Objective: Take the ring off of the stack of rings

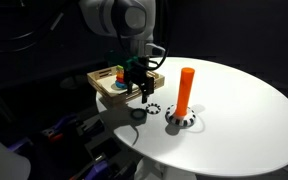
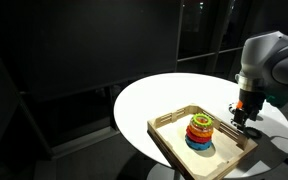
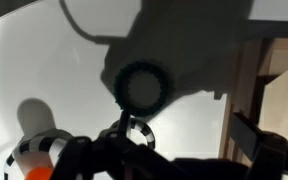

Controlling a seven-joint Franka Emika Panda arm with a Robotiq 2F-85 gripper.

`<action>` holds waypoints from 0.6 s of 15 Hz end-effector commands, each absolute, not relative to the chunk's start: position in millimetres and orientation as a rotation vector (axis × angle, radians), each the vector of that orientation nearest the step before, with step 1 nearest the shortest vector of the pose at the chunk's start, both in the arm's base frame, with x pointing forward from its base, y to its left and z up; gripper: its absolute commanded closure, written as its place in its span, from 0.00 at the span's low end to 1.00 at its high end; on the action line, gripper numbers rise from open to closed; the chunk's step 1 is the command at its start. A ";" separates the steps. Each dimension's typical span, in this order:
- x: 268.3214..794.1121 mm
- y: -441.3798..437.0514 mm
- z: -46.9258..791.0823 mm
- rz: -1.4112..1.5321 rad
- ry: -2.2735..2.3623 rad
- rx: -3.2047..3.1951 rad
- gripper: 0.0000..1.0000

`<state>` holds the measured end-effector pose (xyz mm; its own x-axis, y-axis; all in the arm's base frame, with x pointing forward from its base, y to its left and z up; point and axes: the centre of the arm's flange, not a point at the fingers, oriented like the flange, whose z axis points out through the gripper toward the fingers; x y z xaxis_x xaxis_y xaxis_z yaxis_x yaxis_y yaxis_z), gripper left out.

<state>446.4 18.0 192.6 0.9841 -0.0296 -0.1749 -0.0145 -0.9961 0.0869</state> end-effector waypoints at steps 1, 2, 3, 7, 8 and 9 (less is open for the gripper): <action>441.2 23.6 231.1 -0.311 0.017 3.060 0.00; 440.4 25.6 238.9 -0.325 0.020 3.059 0.00; 439.6 28.3 247.7 -0.338 0.028 3.066 0.00; 436.1 41.7 281.0 -0.400 0.030 3.094 0.00; 436.0 45.1 290.2 -0.397 0.026 3.099 0.00; 436.3 47.8 299.6 -0.386 0.024 3.103 0.00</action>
<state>436.8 41.8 265.5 0.9685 0.0028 -0.2488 0.0117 -0.9993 0.0343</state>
